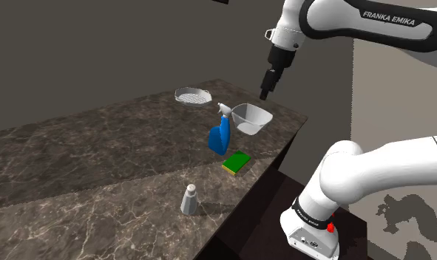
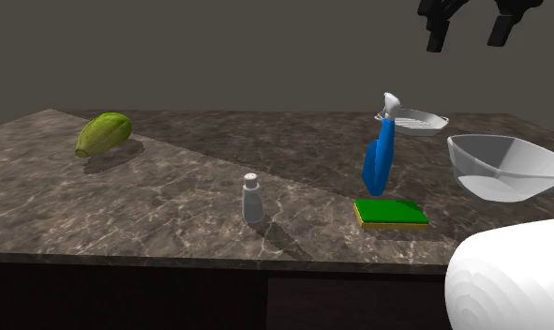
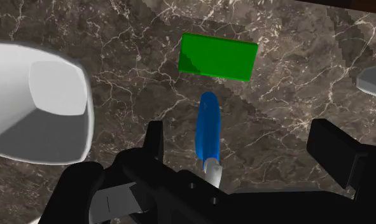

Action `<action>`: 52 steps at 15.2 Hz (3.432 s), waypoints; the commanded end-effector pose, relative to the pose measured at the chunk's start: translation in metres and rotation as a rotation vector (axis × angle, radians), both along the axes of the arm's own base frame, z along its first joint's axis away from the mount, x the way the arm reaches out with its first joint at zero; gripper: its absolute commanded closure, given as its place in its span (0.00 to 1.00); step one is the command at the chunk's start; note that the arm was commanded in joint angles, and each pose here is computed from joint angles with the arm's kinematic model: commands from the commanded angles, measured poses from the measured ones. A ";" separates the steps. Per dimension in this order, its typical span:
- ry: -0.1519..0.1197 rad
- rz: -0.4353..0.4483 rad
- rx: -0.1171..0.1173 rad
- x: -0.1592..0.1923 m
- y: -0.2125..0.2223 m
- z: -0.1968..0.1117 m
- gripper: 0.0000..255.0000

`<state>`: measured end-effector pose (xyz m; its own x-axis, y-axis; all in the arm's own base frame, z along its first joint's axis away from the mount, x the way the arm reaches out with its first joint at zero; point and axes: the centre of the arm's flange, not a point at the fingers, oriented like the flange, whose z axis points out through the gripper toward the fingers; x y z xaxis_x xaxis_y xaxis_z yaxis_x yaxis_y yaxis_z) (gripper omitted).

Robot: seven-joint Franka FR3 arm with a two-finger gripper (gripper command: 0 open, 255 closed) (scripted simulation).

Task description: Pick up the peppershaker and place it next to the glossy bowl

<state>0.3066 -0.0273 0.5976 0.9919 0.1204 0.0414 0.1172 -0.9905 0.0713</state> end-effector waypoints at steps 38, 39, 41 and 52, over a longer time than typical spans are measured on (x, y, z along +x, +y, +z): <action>-0.007 -0.087 -0.047 0.030 0.336 -0.258 0.00; -0.007 -0.087 -0.047 0.030 0.335 -0.263 0.00; -0.007 -0.087 -0.047 0.030 0.335 -0.266 0.00; -0.007 -0.087 -0.047 0.030 0.335 -0.266 1.00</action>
